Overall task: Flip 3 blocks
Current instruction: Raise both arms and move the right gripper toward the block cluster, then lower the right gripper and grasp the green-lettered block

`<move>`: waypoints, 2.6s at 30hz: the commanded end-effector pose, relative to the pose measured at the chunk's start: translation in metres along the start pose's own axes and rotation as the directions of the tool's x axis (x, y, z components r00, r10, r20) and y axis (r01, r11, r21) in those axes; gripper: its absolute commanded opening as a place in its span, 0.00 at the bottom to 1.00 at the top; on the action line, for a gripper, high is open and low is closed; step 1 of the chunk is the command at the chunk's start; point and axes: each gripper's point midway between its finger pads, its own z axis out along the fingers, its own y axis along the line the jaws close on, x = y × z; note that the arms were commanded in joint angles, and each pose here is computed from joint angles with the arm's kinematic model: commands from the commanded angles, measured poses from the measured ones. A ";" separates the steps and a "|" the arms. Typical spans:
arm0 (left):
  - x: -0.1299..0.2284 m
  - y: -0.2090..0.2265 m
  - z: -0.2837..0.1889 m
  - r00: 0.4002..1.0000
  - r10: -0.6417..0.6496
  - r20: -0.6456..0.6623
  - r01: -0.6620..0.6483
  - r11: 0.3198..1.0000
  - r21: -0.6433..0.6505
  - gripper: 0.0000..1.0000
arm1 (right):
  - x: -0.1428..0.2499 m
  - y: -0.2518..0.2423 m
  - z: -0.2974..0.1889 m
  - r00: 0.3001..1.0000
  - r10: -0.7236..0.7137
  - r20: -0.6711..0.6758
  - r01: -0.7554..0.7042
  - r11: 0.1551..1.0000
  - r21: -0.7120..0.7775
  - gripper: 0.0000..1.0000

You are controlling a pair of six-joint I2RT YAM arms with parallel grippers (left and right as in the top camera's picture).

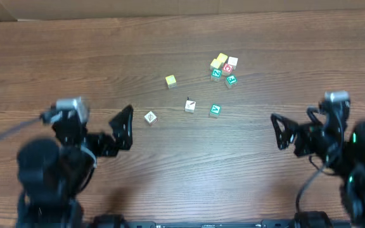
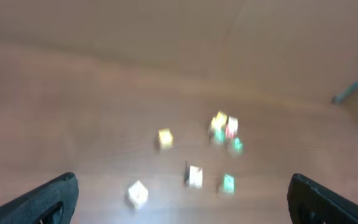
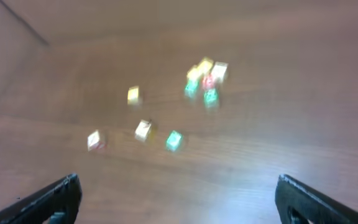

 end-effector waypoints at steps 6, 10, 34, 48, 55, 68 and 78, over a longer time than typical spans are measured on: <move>0.032 0.017 0.056 0.913 -0.138 -0.383 0.112 0.990 -0.090 1.00 | -0.004 -0.003 0.049 0.909 0.181 -0.376 -0.192 0.981 0.008 1.00; 0.061 0.034 0.083 0.835 -0.197 -0.514 0.134 0.978 -0.157 1.00 | 0.011 0.005 0.079 0.821 0.269 -0.503 -0.337 0.940 -0.047 1.00; 0.140 0.116 0.140 0.613 -0.295 -0.733 -0.059 0.908 -0.415 1.00 | 0.058 0.011 0.166 0.766 0.503 -0.401 -0.349 0.849 0.398 0.82; 0.141 0.116 0.140 0.610 -0.296 -0.735 -0.059 0.908 -0.415 1.00 | 0.103 0.018 0.231 0.775 0.443 -0.451 -0.236 0.865 0.443 0.83; 0.141 0.116 0.140 0.610 -0.296 -0.735 -0.059 0.908 -0.415 1.00 | 0.117 0.012 0.261 0.773 0.444 -0.454 -0.235 0.864 0.446 0.73; 0.141 0.116 0.140 0.610 -0.296 -0.735 -0.059 0.908 -0.415 1.00 | 0.141 0.003 0.291 0.762 0.447 -0.469 -0.222 0.860 0.459 0.65; 0.141 0.116 0.140 0.610 -0.296 -0.735 -0.059 0.908 -0.415 1.00 | 0.149 0.002 0.302 0.763 0.441 -0.473 -0.217 0.863 0.456 0.43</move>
